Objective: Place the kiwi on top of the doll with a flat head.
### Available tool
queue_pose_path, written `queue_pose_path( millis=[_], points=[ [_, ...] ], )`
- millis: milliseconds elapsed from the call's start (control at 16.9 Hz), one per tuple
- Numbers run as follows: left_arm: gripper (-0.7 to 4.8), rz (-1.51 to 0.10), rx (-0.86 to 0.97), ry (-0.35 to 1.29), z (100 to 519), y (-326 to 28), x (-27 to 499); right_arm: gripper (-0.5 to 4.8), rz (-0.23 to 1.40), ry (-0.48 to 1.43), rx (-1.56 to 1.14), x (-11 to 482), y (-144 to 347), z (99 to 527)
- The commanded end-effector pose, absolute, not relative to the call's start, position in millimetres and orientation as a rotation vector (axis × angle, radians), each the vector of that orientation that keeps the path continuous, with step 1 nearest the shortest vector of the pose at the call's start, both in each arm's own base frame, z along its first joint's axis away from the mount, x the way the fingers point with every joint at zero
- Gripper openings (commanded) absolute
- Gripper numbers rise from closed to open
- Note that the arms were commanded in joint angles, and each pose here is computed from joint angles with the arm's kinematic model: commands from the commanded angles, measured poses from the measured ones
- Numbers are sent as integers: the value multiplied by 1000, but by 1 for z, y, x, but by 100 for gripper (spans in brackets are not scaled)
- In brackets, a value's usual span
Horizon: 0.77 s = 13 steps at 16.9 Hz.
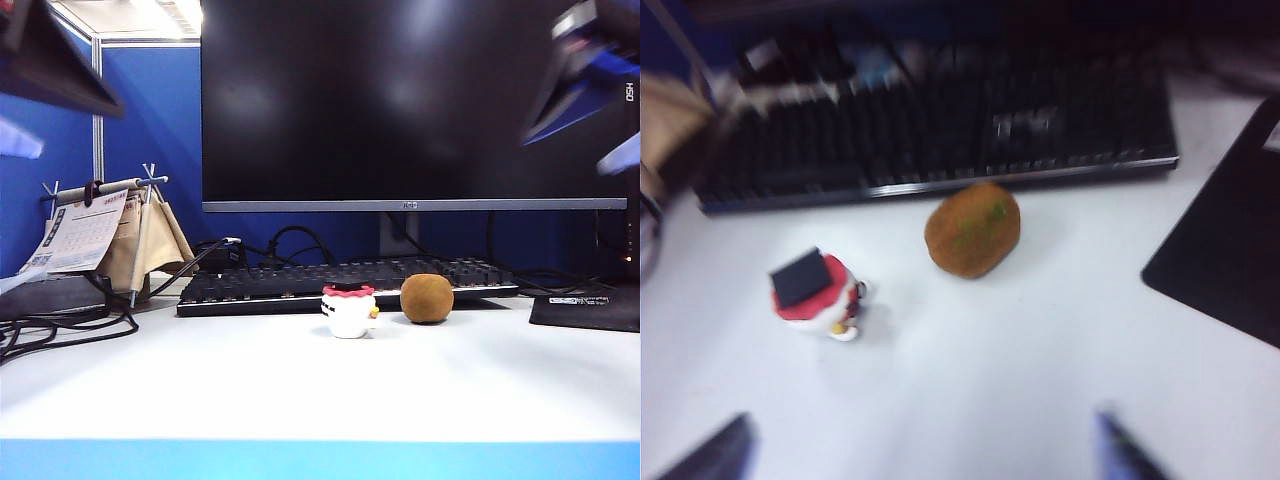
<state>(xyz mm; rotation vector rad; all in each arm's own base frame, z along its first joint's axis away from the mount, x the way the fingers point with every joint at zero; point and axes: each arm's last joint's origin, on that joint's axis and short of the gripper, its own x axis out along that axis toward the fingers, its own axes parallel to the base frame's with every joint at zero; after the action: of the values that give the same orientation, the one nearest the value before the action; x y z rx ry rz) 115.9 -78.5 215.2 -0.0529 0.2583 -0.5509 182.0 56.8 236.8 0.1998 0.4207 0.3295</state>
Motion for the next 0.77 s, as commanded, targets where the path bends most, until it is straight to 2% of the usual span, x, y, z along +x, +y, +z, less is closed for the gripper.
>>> queue_pose_path(
  millis=[59, 415, 593, 771],
  points=[
    [479, -580, -128, 278, 218, -79, 115, 479, 345, 467, 171, 225, 70, 250],
    [479, -615, -167, 311, 216, -80, 114, 479, 345, 620, 118, 349, 109, 264],
    [479, -613, -157, 335, 214, -80, 114, 479, 335, 745, 98, 384, 123, 250],
    [479, -614, -151, 357, 212, -80, 113, 479, 326, 905, 67, 393, 137, 214]
  ],
)
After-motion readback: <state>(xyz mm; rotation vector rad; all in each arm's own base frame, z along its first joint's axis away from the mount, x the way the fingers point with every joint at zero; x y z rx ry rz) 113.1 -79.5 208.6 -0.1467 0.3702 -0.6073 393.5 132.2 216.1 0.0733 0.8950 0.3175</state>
